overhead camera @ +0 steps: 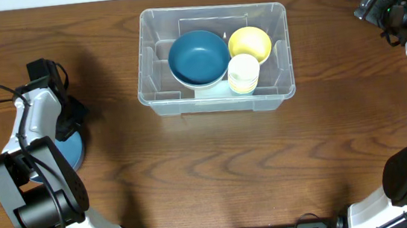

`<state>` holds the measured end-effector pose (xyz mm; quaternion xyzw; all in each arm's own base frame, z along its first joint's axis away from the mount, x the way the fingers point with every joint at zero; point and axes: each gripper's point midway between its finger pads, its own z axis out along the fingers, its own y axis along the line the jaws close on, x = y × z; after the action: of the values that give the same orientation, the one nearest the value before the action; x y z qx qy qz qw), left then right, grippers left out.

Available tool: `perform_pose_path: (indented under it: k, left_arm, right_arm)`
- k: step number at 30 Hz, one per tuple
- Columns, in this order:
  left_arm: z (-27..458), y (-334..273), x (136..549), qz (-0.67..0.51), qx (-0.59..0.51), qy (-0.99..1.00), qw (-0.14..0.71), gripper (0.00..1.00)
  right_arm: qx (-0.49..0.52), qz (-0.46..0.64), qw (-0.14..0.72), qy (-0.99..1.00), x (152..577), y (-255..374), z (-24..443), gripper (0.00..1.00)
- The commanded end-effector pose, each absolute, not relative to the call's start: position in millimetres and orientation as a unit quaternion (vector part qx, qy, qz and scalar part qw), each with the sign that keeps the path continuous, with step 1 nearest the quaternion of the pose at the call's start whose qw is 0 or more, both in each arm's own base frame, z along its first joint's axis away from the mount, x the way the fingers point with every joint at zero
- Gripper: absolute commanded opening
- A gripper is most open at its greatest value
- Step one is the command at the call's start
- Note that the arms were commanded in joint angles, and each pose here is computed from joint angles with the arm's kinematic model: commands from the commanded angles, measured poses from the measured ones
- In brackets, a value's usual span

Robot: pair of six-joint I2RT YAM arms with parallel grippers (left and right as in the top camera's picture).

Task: Pack container
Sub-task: 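Grasp the second blue bowl and stack it onto the blue bowl in the bin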

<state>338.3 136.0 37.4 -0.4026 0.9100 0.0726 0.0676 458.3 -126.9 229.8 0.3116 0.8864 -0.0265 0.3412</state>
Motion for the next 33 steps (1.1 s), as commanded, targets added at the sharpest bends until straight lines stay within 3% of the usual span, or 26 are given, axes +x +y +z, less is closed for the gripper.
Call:
perform_pose_path:
  k: [1, 6, 13, 21, 27, 33]
  left_arm:
    - [56.6, 131.4, 350.7, 0.043, -0.406, 0.909, 0.088, 0.06]
    - [100.7, 118.5, 363.1, 0.001, -0.393, 0.910, 0.129, 0.06]
    - [204.7, 72.8, 388.4, -0.088, -0.308, 0.913, 0.253, 0.06]
    - [310.7, -30.9, 396.0, -0.119, -0.133, 0.905, 0.387, 0.06]
    - [324.7, -124.0, 402.1, -0.114, -0.025, 0.894, 0.433, 0.06]
    - [298.8, -209.7, 404.5, -0.089, 0.079, 0.891, 0.439, 0.06]
  right_arm:
    - [0.317, -0.027, 0.354, 0.880, 457.6, -129.5, 241.0, 0.99]
    - [0.317, -0.027, 0.354, 0.880, 457.7, -129.4, 241.0, 0.99]
    - [0.317, -0.027, 0.354, 0.880, 457.7, -129.4, 241.0, 0.99]
    - [0.317, -0.027, 0.354, 0.880, 457.7, -129.4, 241.0, 0.99]
    - [0.317, -0.027, 0.354, 0.880, 457.6, -129.5, 241.0, 0.99]
    - [0.317, -0.027, 0.354, 0.880, 457.7, -129.4, 241.0, 0.99]
